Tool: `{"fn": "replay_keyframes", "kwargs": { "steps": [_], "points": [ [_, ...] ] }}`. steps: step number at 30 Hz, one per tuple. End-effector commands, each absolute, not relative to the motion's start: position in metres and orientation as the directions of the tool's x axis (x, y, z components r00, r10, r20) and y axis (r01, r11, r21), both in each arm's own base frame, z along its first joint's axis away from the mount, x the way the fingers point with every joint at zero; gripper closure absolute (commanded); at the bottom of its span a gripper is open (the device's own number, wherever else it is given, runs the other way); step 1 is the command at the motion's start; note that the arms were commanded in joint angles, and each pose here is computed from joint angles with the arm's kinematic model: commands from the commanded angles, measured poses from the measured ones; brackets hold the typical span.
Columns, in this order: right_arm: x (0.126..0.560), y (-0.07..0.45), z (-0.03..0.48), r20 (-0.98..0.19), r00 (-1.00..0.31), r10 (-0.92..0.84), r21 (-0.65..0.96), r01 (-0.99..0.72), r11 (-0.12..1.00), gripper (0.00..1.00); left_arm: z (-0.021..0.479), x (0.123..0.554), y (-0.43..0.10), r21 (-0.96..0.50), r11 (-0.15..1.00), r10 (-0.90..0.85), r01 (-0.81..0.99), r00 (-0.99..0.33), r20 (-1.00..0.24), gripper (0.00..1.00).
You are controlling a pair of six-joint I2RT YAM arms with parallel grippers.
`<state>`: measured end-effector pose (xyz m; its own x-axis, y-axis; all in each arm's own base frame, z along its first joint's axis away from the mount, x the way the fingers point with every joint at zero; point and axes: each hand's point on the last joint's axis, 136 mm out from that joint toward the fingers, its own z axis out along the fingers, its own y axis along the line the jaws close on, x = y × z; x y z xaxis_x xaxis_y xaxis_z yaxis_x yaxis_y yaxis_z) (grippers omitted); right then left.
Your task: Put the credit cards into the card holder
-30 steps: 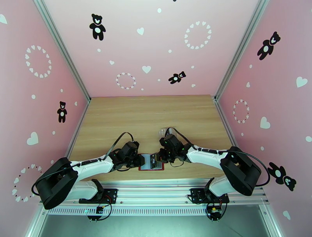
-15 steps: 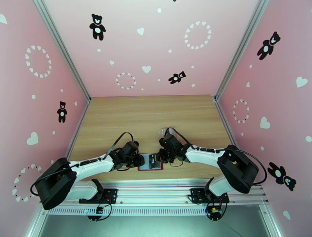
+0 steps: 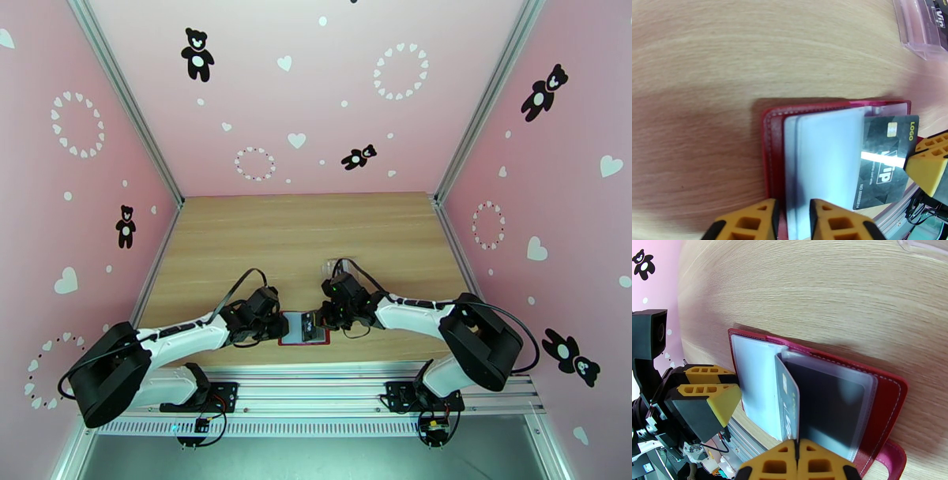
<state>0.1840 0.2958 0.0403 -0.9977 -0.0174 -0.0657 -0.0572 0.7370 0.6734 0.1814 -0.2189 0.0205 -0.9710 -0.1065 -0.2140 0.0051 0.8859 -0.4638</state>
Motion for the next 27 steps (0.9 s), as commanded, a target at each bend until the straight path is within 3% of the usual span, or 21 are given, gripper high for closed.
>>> {"fn": "replay_keyframes", "kwargs": {
  "steps": [1,27],
  "points": [
    [0.178,0.29,0.027,-0.038,-0.999,-0.016,0.643,-0.037,0.765,1.0,0.012,0.177,-0.218,-0.447,0.894,-0.088,0.014,-0.974,-0.207,0.74],
    [0.174,0.299,0.016,-0.014,-1.0,0.01,0.635,-0.001,0.772,1.0,0.009,0.174,-0.216,-0.447,0.895,-0.091,0.01,-0.974,-0.205,0.76]
  ]
}}
